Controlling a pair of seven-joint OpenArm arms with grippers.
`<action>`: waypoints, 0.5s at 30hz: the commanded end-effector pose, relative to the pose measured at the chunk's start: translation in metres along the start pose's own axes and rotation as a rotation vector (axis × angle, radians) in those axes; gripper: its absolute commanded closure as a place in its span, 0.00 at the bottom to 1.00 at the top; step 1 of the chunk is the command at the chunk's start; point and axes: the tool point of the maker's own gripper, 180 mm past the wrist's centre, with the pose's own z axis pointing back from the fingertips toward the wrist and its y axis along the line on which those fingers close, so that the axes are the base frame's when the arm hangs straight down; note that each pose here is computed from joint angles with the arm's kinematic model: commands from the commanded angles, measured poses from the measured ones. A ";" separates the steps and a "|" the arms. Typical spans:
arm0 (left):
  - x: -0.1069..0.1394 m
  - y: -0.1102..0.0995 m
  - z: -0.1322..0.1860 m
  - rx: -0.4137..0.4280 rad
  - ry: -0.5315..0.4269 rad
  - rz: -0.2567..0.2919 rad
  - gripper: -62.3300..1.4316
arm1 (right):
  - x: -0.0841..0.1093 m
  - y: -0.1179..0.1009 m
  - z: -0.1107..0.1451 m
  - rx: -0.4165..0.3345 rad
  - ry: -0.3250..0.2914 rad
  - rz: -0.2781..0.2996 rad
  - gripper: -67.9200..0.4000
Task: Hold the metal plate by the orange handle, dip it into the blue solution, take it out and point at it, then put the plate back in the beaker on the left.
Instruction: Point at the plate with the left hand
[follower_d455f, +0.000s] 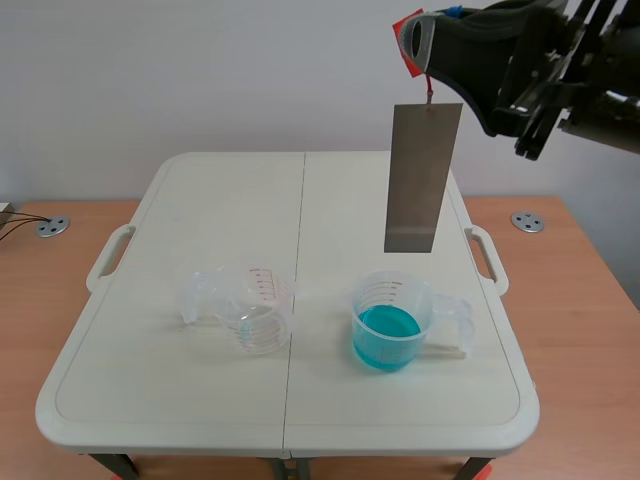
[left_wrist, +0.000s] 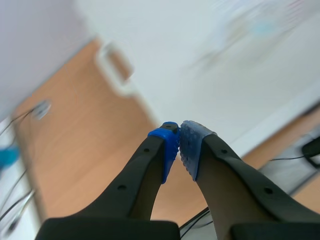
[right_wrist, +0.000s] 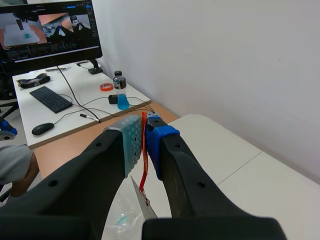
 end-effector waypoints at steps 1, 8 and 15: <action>0.015 -0.009 -0.006 -0.050 -0.061 0.013 0.89 | 0.012 0.004 0.000 0.019 -0.042 0.007 0.98; 0.053 -0.048 -0.038 -0.250 -0.182 -0.011 0.89 | 0.010 0.005 0.001 0.019 -0.039 0.001 0.98; 0.083 -0.088 -0.068 -0.394 -0.264 -0.046 0.89 | 0.010 0.005 0.001 0.019 -0.038 0.002 0.98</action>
